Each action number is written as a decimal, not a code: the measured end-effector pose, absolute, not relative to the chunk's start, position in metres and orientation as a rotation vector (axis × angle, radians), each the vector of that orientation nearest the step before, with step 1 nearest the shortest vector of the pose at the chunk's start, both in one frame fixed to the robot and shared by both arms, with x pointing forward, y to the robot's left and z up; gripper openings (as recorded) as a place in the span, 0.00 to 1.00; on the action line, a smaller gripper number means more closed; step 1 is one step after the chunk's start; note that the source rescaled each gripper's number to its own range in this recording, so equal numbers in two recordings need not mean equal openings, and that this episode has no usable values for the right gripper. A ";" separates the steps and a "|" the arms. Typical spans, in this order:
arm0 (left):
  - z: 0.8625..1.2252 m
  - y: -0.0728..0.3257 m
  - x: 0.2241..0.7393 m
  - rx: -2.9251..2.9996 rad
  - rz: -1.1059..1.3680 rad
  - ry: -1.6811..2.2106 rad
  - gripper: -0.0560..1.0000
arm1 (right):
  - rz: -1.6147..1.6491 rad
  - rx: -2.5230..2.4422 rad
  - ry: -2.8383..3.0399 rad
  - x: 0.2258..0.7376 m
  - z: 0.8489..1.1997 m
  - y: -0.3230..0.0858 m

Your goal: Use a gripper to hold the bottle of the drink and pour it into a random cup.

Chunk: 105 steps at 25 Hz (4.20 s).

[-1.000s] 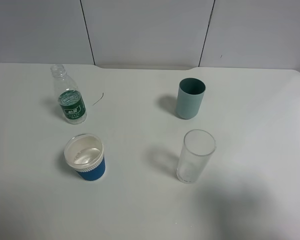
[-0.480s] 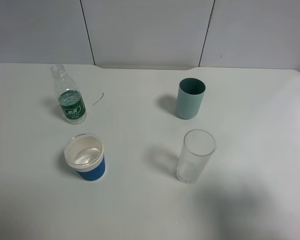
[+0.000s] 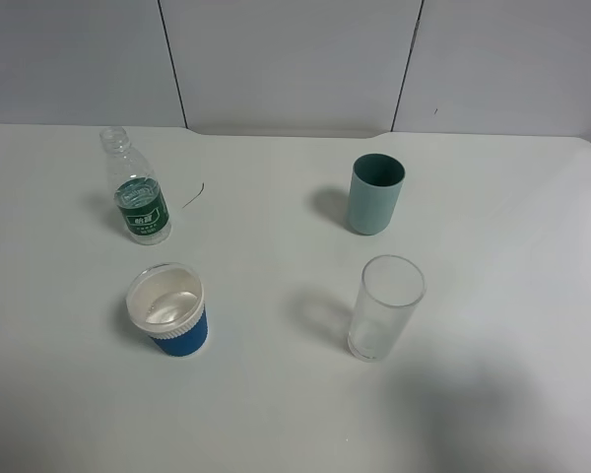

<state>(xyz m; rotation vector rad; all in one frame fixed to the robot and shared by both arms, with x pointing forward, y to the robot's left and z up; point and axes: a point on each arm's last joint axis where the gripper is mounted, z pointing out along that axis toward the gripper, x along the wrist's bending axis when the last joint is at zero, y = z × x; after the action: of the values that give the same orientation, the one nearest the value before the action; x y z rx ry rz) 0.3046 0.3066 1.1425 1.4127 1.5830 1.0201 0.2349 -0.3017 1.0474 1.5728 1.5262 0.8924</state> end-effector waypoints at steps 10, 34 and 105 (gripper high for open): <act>1.137 0.303 0.251 1.378 1.051 1.552 0.84 | 0.892 1.573 1.526 0.235 1.047 -0.302; 1.087 0.301 0.209 1.402 1.053 1.588 0.84 | 0.892 1.573 1.526 0.235 1.047 -0.302; 1.054 0.300 0.233 1.480 0.987 1.613 0.84 | 0.892 1.573 1.526 0.235 1.047 -0.302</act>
<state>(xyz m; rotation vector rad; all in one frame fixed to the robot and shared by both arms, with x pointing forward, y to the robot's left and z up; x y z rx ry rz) 0.2327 0.3004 1.0539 1.4801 1.6126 0.9873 0.2349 -0.3017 1.0474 1.5728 1.5262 0.8924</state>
